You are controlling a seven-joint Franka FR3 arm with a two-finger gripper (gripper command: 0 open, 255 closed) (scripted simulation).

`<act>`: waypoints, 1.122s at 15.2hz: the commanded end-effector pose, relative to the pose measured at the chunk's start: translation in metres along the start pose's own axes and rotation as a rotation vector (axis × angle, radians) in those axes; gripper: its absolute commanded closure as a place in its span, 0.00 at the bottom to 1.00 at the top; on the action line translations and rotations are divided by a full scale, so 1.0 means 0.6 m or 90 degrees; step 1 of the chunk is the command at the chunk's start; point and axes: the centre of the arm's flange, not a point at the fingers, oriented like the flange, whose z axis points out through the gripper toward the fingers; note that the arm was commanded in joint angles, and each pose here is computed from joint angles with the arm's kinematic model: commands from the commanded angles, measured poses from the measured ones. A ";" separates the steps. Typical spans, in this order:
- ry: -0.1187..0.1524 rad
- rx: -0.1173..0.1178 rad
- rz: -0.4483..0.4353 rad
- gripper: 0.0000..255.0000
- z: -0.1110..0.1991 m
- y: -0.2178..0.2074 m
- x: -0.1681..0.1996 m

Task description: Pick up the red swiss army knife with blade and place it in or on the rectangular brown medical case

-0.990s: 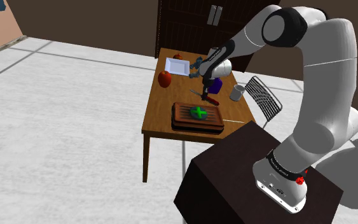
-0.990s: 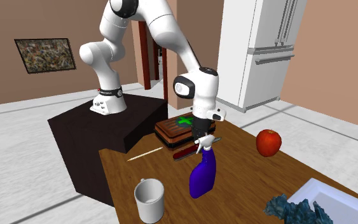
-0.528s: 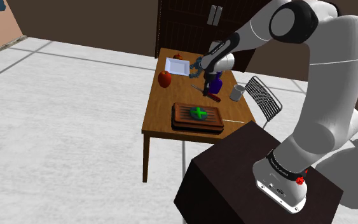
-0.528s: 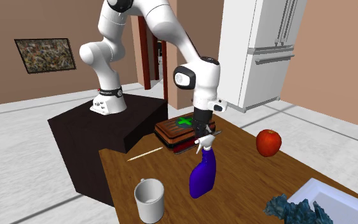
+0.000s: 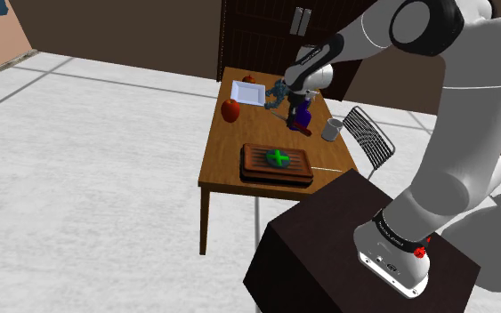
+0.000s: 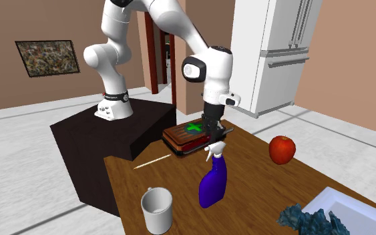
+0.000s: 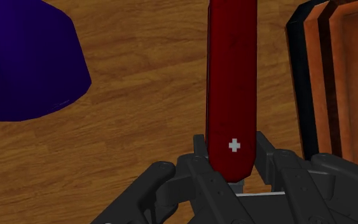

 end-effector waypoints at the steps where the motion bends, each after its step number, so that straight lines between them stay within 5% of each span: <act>1: 0.000 0.000 0.000 1.00 -0.018 -0.002 -0.001; 7: 0.000 0.000 0.000 1.00 -0.066 -0.002 -0.003; 17: 0.000 0.000 0.000 1.00 -0.068 -0.220 0.026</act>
